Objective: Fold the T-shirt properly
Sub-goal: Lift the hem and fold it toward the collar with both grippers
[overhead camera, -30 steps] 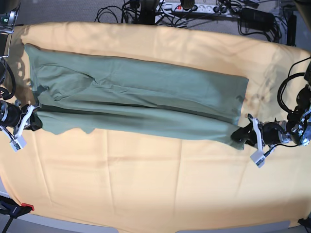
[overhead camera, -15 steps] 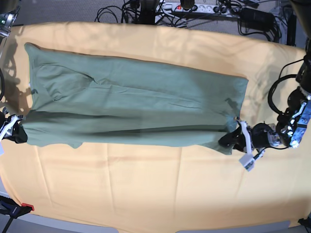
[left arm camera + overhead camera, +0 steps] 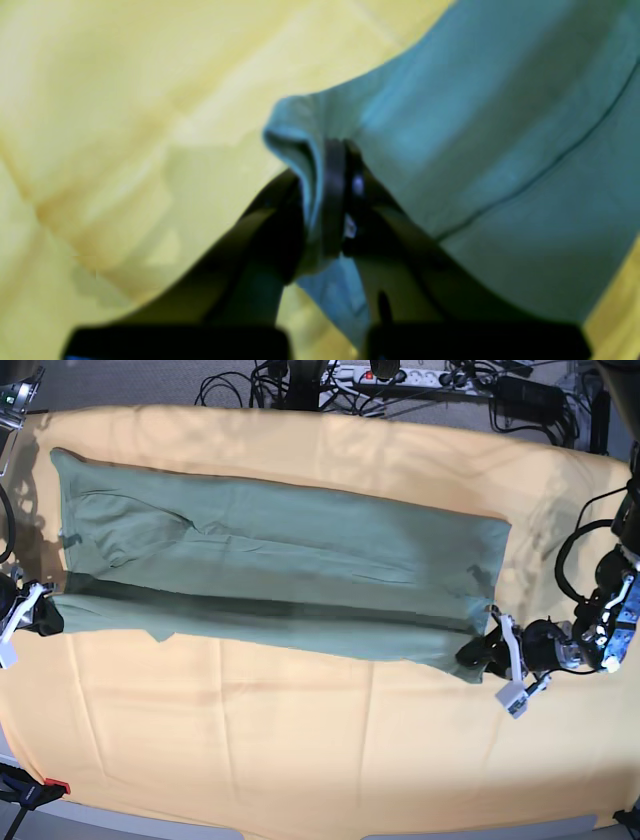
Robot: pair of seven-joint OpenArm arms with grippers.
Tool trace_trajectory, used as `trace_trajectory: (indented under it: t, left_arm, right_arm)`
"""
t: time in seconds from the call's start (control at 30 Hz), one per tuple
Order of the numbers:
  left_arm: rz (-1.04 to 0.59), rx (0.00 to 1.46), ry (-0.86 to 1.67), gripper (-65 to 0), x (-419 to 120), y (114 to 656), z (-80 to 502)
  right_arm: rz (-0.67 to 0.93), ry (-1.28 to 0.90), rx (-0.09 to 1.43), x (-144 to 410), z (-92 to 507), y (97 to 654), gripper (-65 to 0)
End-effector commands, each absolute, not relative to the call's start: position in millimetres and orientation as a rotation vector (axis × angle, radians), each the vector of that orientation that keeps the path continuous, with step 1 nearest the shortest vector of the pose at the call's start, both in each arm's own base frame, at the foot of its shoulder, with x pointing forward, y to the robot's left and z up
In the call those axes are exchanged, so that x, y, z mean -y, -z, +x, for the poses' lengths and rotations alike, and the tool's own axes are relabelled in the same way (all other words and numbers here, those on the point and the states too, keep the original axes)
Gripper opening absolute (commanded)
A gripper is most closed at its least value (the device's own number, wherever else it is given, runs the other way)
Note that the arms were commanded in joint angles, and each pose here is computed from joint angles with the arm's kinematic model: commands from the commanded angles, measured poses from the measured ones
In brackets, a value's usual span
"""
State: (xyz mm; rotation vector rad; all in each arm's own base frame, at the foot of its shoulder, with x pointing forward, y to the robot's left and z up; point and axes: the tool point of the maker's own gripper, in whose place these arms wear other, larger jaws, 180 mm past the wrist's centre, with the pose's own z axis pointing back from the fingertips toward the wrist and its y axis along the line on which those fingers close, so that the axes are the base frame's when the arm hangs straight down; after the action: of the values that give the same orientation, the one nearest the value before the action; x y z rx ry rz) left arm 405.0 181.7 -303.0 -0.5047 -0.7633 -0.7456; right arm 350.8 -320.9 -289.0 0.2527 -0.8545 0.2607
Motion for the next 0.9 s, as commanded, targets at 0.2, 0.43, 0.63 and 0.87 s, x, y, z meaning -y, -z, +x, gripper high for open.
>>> trace_trajectory:
  t: [0.2, 0.43, 0.63, 0.87]
  left_arm:
    - [-0.583, 0.708, 0.676, -65.0, -184, 287, 400]
    - [-0.662, 0.494, 0.678, -65.0, -179, 294, 366]
    - [-0.634, 0.445, 0.732, -65.0, -184, 292, 353]
    - [-0.589, 0.425, 0.811, -65.0, -186, 285, 342]
  right_arm:
    - [0.242, -0.269, 0.87, 325, 348, 284, -65.0]
    - [0.24, -0.271, 0.857, 325, 347, 285, -65.0]
    - [0.236, -0.292, 0.826, 321, 346, 292, -65.0]
    - [0.157, -0.391, 0.731, 311, 342, 320, -65.0]
